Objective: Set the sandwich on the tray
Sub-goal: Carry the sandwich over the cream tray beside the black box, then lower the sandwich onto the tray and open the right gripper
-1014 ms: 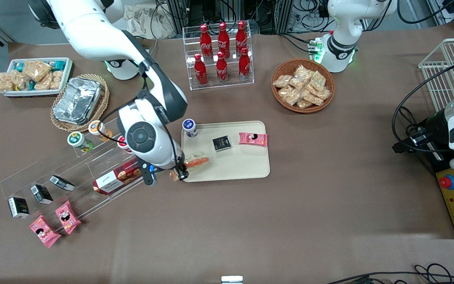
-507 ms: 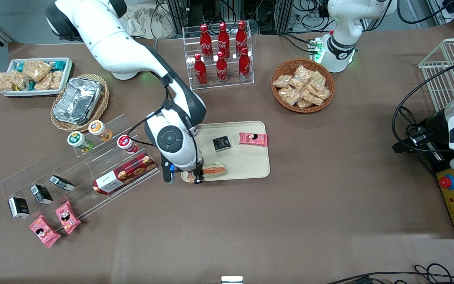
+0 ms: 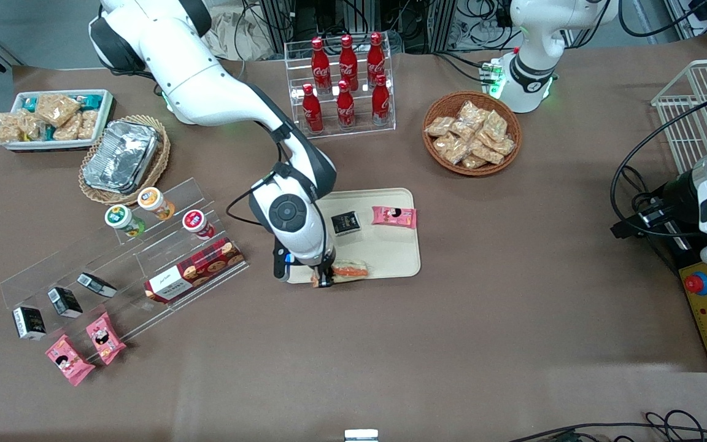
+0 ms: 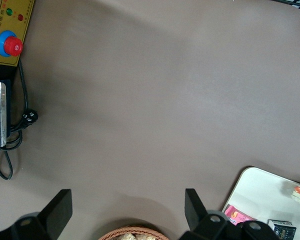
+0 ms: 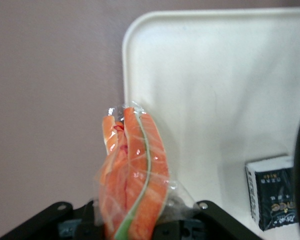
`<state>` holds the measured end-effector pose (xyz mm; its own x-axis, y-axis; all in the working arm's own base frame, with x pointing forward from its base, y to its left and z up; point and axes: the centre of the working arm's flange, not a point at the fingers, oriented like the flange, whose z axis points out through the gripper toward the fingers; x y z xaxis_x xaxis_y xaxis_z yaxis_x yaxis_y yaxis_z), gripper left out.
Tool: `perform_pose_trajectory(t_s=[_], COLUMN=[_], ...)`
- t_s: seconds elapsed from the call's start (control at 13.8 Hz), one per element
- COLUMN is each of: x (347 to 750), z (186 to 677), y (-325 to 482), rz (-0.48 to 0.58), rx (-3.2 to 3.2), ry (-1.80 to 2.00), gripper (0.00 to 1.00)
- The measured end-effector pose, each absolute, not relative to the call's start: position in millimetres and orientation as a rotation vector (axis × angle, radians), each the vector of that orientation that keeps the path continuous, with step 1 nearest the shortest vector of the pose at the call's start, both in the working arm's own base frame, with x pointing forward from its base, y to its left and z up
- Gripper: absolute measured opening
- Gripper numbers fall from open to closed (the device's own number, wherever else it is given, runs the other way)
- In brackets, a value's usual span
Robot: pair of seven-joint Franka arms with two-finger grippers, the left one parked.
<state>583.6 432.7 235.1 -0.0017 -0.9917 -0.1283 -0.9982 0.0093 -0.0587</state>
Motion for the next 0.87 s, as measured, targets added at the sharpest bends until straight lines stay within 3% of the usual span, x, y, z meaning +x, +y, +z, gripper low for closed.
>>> perform_pose_trajectory(t_s=[0.29,0.87], x=[563.9,556.1], z=[210.4,208.8], y=[450.9,459.5], rz=[0.054,-0.001], rx=[-2.056,-2.019], ry=[2.152,2.191], gripper=[0.23,0.23])
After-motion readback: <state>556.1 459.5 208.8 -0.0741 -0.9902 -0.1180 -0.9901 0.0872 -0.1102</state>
